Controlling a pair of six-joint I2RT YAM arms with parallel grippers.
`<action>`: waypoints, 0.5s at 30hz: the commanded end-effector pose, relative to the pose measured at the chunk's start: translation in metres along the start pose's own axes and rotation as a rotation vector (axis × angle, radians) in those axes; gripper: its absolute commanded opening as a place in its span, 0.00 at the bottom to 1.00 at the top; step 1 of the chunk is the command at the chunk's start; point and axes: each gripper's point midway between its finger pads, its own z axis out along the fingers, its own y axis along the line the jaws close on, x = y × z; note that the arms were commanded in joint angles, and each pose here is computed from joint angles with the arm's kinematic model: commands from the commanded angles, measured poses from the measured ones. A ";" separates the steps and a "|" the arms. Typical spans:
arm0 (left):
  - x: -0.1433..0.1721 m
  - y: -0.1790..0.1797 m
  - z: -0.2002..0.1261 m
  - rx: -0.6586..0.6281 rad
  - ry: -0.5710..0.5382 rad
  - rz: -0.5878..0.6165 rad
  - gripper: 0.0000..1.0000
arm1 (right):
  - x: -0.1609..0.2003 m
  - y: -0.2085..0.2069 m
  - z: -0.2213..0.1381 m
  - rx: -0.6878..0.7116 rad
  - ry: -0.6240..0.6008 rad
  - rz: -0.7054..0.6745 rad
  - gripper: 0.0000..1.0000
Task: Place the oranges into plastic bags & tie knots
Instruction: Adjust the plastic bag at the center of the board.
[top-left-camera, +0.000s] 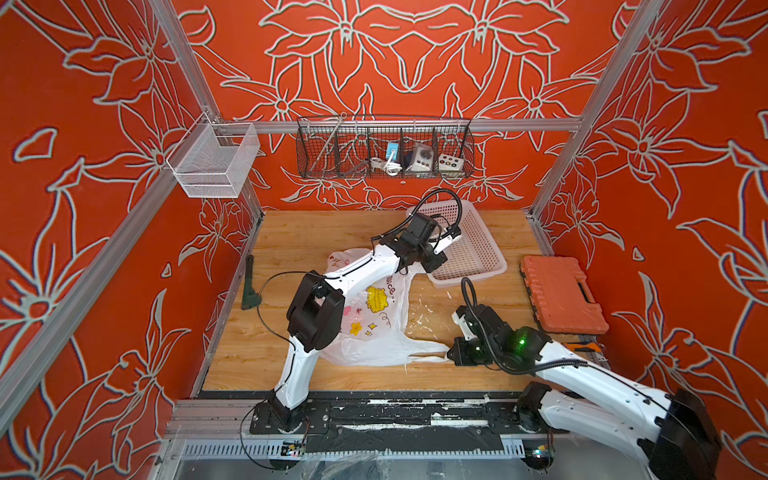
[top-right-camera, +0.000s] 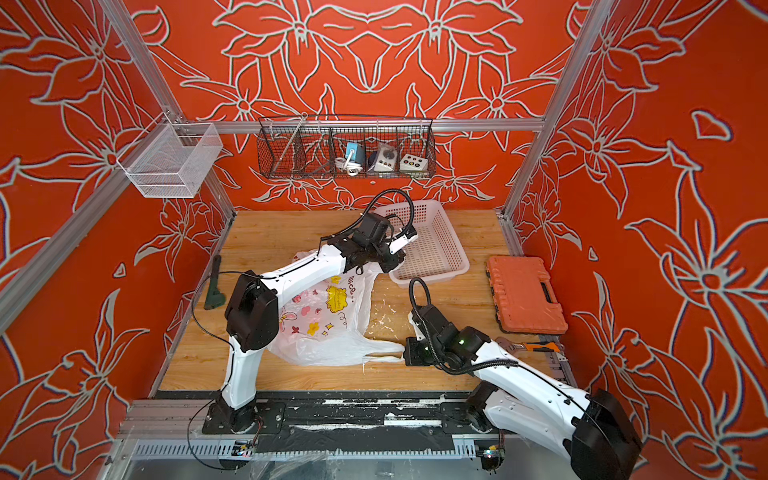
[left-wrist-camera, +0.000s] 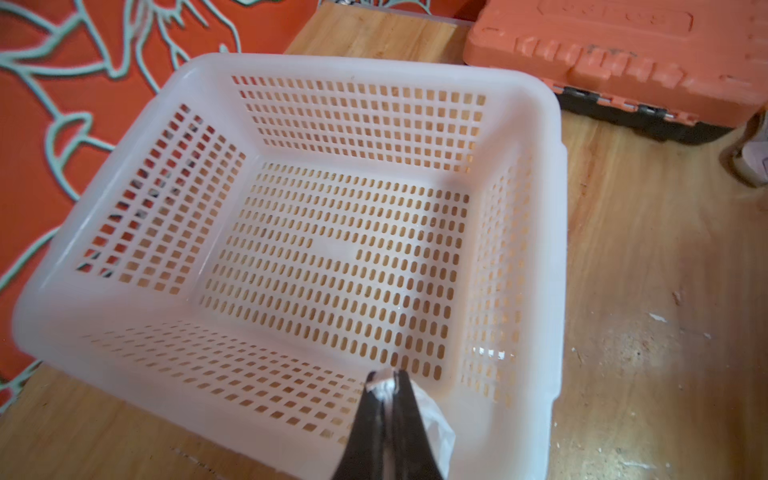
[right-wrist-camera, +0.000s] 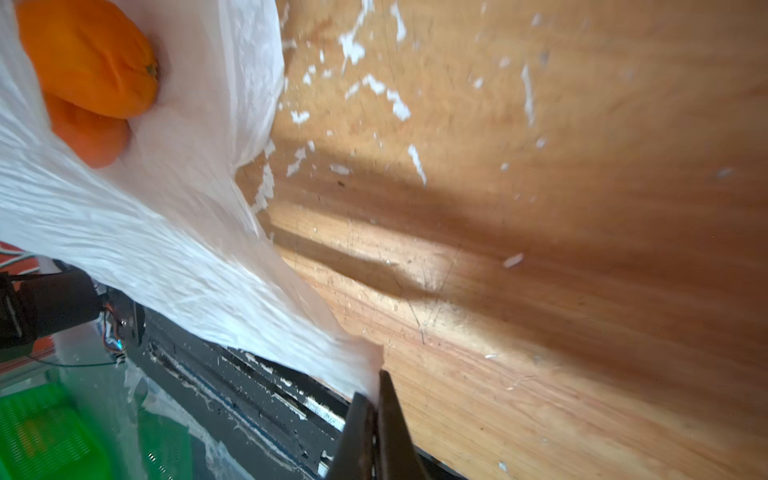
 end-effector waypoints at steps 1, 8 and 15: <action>-0.046 0.060 -0.055 -0.212 -0.156 -0.166 0.00 | -0.031 -0.006 -0.029 0.143 -0.113 -0.108 0.00; -0.082 0.124 -0.191 -0.419 -0.421 -0.407 0.00 | -0.105 0.032 -0.120 0.252 -0.337 -0.338 0.00; -0.100 0.114 -0.325 -0.568 -0.568 -0.431 0.00 | -0.170 0.096 -0.225 0.253 -0.546 -0.511 0.00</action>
